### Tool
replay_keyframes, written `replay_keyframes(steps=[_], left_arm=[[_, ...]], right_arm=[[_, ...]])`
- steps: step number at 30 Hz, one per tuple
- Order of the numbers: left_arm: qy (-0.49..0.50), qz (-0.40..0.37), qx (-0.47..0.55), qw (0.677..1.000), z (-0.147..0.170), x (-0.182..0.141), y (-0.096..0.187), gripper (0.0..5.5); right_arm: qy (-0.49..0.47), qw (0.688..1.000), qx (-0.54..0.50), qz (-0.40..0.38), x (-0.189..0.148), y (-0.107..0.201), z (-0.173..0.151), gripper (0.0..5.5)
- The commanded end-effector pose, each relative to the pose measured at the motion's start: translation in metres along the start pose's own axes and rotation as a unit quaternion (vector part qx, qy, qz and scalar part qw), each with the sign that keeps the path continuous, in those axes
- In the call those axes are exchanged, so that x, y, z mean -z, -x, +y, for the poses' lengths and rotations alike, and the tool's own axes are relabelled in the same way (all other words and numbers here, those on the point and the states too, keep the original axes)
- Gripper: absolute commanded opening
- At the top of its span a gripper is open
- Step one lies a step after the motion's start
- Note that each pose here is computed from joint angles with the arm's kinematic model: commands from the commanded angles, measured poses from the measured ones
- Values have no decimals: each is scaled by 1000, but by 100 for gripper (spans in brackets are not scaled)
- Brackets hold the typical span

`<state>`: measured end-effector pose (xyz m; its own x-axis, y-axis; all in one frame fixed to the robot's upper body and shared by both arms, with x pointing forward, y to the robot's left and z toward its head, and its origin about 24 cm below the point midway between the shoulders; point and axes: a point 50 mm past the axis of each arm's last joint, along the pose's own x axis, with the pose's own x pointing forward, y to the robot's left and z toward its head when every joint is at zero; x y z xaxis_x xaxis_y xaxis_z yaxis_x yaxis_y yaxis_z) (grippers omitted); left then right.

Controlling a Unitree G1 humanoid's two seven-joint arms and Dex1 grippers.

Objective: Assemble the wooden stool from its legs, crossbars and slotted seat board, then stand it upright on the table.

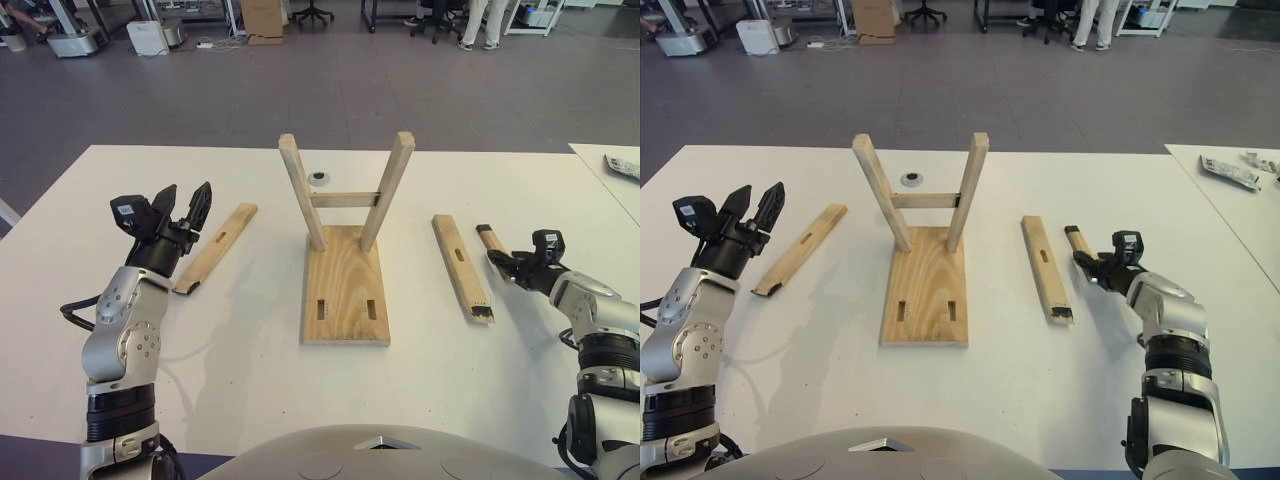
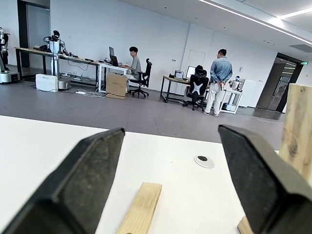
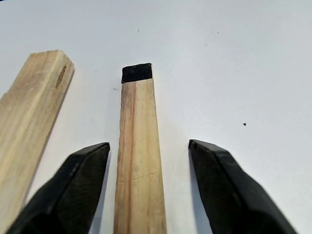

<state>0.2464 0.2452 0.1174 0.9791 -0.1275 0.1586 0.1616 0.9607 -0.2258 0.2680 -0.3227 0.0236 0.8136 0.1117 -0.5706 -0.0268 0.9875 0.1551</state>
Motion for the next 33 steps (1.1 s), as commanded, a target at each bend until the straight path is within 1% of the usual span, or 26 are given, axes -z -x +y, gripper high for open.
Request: replay_keyframes(steps=[1, 5, 8, 10, 12, 14, 16, 18, 20, 22, 24, 26, 29, 31, 33], left_arm=[[7, 9, -5, 1000, 1, 2, -1, 354], [-6, 52, -2, 999, -2, 11, -3, 354], [-35, 55, -3, 998, -4, 8, -9, 354], [-59, 47, 5, 997, -8, 4, -11, 354], [-53, 39, 3, 998, -10, 3, -15, 354], [-10, 17, 13, 1000, -8, -4, -20, 354], [15, -16, 13, 1000, -4, -20, -29, 354], [22, -46, 33, 998, -8, -40, -40, 354], [35, -73, 78, 994, -21, -61, -52, 354], [44, -91, 139, 985, -42, -84, -66, 354], [47, -95, 197, 975, -63, -102, -76, 354], [64, -98, 259, 959, -88, -121, -83, 354], [95, -98, 326, 935, -120, -140, -87, 354], [103, -96, 340, 930, -128, -144, -88, 354], [105, -93, 341, 929, -129, -144, -87, 354]], right_arm=[[-24, 993, -10, 113, 54, -3, 4, 242], [-19, 992, -14, 123, 61, -5, 6, 182], [-23, 993, -19, 116, 62, -8, 11, 134], [-25, 994, -15, 103, 59, -9, 12, 132], [-25, 997, -3, 78, 53, -11, 12, 132], [-25, 1000, 2, 15, 31, -15, 17, 132], [-20, 995, -4, -93, -14, -15, 26, 132], [-4, 982, -10, -188, -61, -7, 34, 132], [15, 963, -16, -268, -106, 6, 45, 132], [46, 939, -39, -338, -148, 22, 65, 132], [77, 916, -67, -387, -177, 38, 88, 131], [115, 888, -113, -430, -199, 53, 120, 131], [163, 853, -195, -457, -208, 69, 169, 131], [176, 844, -219, -457, -206, 73, 181, 131], [177, 844, -222, -455, -206, 75, 183, 131]])
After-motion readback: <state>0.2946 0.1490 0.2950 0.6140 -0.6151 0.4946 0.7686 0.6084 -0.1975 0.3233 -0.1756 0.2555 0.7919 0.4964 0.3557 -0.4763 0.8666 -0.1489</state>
